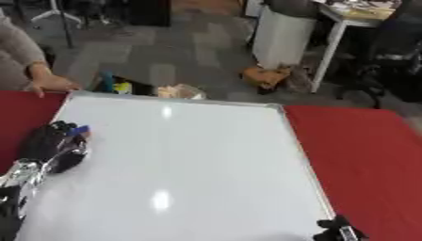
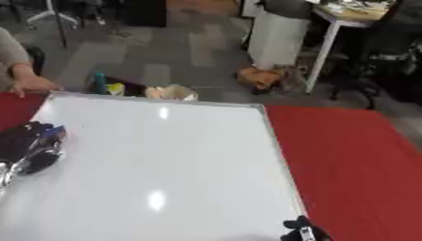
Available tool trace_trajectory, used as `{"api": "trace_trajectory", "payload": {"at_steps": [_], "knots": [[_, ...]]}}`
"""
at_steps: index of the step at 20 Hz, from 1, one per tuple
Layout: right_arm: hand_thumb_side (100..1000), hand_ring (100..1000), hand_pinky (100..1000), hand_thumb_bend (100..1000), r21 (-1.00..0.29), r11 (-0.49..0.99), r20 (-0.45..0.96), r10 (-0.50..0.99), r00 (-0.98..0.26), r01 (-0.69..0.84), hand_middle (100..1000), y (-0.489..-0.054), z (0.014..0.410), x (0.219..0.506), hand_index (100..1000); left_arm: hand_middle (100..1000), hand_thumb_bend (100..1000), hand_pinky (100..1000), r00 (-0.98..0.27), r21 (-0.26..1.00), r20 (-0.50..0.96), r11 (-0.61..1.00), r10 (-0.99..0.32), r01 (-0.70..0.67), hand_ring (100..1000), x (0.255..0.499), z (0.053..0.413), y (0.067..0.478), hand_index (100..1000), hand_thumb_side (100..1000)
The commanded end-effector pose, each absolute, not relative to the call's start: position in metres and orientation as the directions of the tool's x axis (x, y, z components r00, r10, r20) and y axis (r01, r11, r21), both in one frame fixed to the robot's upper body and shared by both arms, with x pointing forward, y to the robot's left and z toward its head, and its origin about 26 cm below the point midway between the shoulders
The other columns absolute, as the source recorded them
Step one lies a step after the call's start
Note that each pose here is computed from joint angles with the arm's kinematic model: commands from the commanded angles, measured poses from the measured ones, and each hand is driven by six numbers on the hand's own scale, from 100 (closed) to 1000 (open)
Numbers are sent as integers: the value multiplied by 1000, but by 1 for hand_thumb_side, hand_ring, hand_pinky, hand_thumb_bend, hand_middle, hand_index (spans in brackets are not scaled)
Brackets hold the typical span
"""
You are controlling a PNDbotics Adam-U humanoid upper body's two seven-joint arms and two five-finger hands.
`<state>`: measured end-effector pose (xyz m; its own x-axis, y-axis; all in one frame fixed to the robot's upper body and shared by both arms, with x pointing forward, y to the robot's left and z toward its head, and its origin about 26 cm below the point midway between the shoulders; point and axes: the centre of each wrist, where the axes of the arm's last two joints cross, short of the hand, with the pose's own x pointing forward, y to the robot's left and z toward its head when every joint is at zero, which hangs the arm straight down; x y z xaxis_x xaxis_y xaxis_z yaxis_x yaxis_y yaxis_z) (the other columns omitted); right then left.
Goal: Wipe the whiteboard clean with a brush.
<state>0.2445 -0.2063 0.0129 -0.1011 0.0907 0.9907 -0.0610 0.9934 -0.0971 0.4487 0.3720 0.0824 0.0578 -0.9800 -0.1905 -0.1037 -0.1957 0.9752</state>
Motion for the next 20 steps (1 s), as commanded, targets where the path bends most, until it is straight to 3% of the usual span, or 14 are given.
{"api": "trace_trajectory", "payload": {"at_steps": [1, 4, 5, 6, 13, 20], "knots": [[897, 633, 600, 100, -105, 993, 988, 98, -123, -58, 477, -209, 19, 245, 682, 662, 101, 680, -58, 985, -169, -167, -984, -37, 644, 446, 57, 342, 871, 888], [897, 633, 600, 100, -105, 993, 988, 97, -123, -58, 477, -209, 19, 245, 682, 659, 100, 684, -129, 985, -170, -164, -977, -55, 643, 449, 65, 327, 869, 902], [897, 633, 600, 100, -105, 993, 988, 97, -122, -59, 477, -208, 19, 245, 682, 660, 142, 685, -165, 985, -172, -164, -971, -61, 643, 450, 68, 320, 870, 949], [897, 633, 600, 100, -105, 993, 988, 97, -123, -60, 477, -208, 19, 245, 682, 660, 100, 686, -196, 984, -173, -163, -965, -64, 643, 451, 71, 314, 870, 911], [898, 633, 600, 100, -105, 993, 988, 96, -122, -63, 477, -208, 19, 245, 682, 662, 100, 692, -367, 981, -195, -187, -910, -58, 649, 453, 81, 276, 861, 931], [899, 633, 600, 100, -104, 992, 988, 96, -119, -66, 477, -208, 18, 245, 682, 669, 101, 694, -360, 974, -224, -221, -905, -52, 657, 458, 79, 271, 857, 915]]}}
